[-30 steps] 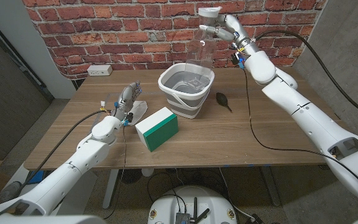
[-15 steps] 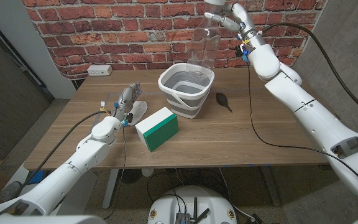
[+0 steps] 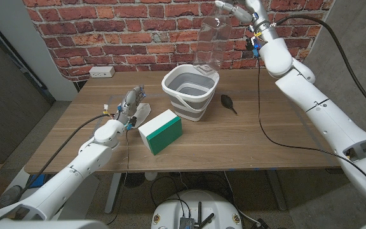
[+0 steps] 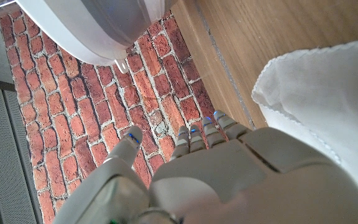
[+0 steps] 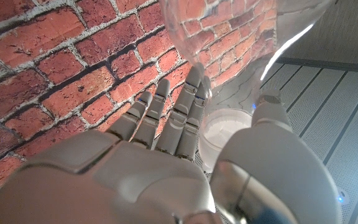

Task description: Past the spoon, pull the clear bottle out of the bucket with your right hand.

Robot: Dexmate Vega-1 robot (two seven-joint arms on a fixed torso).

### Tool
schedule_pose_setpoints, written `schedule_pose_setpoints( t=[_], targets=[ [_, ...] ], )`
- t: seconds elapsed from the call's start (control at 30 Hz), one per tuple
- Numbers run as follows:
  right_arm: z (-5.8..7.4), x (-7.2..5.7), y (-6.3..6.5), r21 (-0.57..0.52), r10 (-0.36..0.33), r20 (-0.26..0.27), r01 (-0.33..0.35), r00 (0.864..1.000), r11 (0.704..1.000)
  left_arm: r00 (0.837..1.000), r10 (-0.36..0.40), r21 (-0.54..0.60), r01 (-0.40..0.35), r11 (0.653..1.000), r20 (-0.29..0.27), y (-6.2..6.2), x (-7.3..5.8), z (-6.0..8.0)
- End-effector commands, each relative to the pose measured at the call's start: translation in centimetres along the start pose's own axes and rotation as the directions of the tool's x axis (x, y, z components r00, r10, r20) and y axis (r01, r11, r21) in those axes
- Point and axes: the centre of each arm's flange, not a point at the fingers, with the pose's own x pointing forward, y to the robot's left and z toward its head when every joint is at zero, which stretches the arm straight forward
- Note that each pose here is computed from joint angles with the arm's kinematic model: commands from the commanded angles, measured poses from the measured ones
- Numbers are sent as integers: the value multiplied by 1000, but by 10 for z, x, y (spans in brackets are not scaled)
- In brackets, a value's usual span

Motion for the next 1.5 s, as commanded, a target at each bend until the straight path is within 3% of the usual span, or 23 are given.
schedule_pose_setpoints(
  t=[0.03, 0.77, 1.17, 1.5],
  targets=[
    [3, -7, -20, -37, -49, -12, 49, 999, 998, 1000, -10, 5, 10, 1000, -5, 1, 5, 2],
    [-4, -22, -54, -129, -119, -85, 107, 989, 986, 1000, -6, 17, 6, 1000, -5, 9, 15, 8],
    [-20, -36, -70, -193, -144, -149, 114, 978, 975, 1000, 1, 15, -1, 1000, 2, 12, 15, 11],
    [-37, -55, -81, -224, -164, -200, 118, 966, 967, 1000, 15, -7, -15, 1000, 12, 14, 14, 12]
  ],
)
